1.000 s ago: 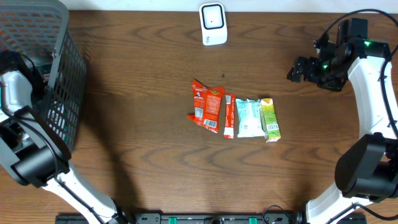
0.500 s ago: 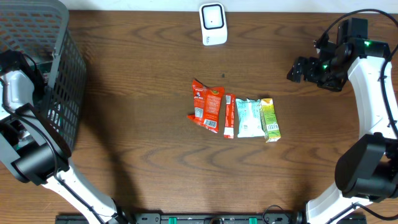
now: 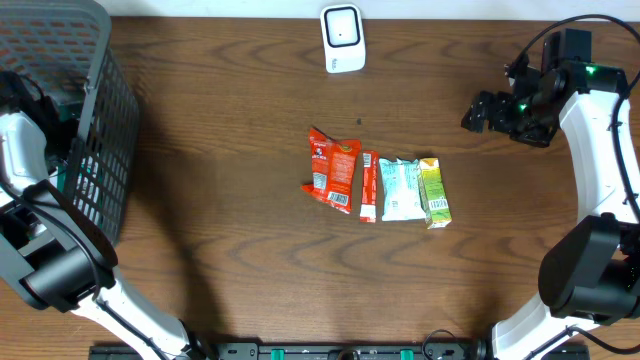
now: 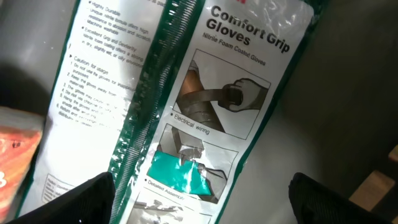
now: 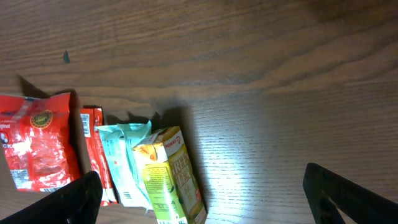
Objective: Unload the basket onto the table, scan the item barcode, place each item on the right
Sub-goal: 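Grasp the green-white 3M gloves pack in the basket with the left gripper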
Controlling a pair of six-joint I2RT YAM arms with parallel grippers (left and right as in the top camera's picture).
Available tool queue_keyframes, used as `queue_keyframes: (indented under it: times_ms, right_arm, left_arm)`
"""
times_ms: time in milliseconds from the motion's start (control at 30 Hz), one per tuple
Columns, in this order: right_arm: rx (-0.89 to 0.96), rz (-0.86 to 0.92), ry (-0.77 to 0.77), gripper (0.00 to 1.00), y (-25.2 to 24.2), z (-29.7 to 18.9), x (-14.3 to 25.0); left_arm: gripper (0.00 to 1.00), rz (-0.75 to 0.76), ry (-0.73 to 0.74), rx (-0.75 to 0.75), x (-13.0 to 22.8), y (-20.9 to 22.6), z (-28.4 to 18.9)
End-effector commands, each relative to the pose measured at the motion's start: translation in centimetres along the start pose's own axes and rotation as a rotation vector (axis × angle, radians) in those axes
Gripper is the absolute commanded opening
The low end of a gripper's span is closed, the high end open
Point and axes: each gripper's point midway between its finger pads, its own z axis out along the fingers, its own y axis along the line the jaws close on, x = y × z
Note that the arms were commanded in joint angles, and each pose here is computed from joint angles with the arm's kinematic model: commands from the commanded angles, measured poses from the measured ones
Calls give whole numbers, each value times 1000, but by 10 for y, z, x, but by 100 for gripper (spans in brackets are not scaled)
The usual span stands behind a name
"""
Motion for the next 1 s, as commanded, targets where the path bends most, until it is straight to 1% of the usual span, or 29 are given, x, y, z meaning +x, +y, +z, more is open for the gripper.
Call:
queue_keyframes:
  times_ms: [0,100,400,500,600,833,867,933,967]
  right_arm:
    - [6,-7,-12,99,-2,-4,-2]
    - [6,-7,-12,99,-2,-4,-2]
    - [6,-7,-12,99,-2,-4,-2]
    - [6,-7,-12,99,-2,-4,-2]
    - [6,-7,-12,99,-2,-4,-2]
    - [6,-7,-12,99,-2,-4,-2]
    - [6,-7,-12,99,-2,-4,-2]
    - [6,-7,-12,99,-2,-4,-2]
    - [6,-7,-12,99,-2,-4,-2]
  left_arm:
    - [91,108,28,-19,6,-2,9]
    - [91,112,41,-63,8,5,14]
    - [91,109,118,-58,24,5,43]
    - [92,110,137,-77,27,8,51]
    - [92,102,146,-118,29,15,55]
    - [91,97,140,-121,28,16,56]
    - [90,97,139,-122,28,16,57]
    - [84,97,141,-122,30,17,59]
    - [76,96,143,-122,31,17,60]
